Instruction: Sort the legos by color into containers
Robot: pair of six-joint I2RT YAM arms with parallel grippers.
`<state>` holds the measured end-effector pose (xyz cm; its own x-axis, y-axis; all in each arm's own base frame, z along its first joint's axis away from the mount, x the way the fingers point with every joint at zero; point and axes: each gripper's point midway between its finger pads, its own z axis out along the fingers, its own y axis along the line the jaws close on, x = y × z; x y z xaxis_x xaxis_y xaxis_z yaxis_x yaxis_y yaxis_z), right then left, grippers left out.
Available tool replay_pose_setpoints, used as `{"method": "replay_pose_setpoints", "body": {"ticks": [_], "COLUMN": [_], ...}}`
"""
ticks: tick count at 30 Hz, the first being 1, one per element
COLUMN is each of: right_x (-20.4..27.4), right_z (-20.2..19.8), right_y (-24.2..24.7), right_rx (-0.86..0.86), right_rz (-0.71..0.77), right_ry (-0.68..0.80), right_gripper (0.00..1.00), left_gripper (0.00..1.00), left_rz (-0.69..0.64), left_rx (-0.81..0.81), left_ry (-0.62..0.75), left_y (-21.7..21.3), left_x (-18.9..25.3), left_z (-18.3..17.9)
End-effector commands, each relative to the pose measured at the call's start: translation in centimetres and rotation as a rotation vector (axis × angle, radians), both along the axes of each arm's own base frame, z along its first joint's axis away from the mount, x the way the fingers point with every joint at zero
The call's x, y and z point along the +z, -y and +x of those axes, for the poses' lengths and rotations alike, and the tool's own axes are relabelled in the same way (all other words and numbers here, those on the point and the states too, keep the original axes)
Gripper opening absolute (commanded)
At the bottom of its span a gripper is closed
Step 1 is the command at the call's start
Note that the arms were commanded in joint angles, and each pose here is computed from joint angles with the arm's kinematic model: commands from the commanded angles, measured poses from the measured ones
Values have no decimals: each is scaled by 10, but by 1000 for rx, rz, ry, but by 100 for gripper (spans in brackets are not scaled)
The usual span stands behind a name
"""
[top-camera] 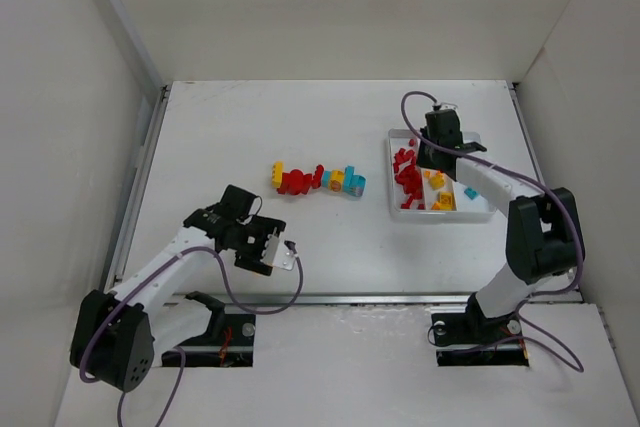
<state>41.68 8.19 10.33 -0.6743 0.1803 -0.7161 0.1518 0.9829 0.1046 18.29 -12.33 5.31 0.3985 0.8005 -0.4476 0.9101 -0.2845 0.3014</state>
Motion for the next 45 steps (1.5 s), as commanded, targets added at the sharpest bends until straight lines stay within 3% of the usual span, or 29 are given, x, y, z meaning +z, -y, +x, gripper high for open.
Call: {"method": "replay_pose_setpoints", "body": {"ticks": [1,6,8,11,14,28,45], "right_x": [-5,-9,-5,-3,-5,56,69], "right_z": [3,4,7,10,9,-4,-33], "right_y": [12,23,23,24,23,12,11], "right_rx": [-34,-52,-45,-20,4,56,119], "right_rz": [-60,-126,-132,-157,-171,-80,-67], "right_ry": [-21,-34,-25,-28,-48,84,141], "right_gripper": [0,3,19,57,67,68,68], "left_gripper": [68,65,64,60,59,60,56], "left_rz": [16,37,46,69,99,155,204], "left_rx": [-92,-146,-152,-179,-203,-319,-362], "left_ry": [-16,3,12,7,22,41,-37], "left_y": [-1,-2,-2,-5,-9,-13,-9], "left_x": [-8,-11,-10,-15,-17,-34,-38], "left_z": [-13,-11,-8,-9,-6,-3,10]}}
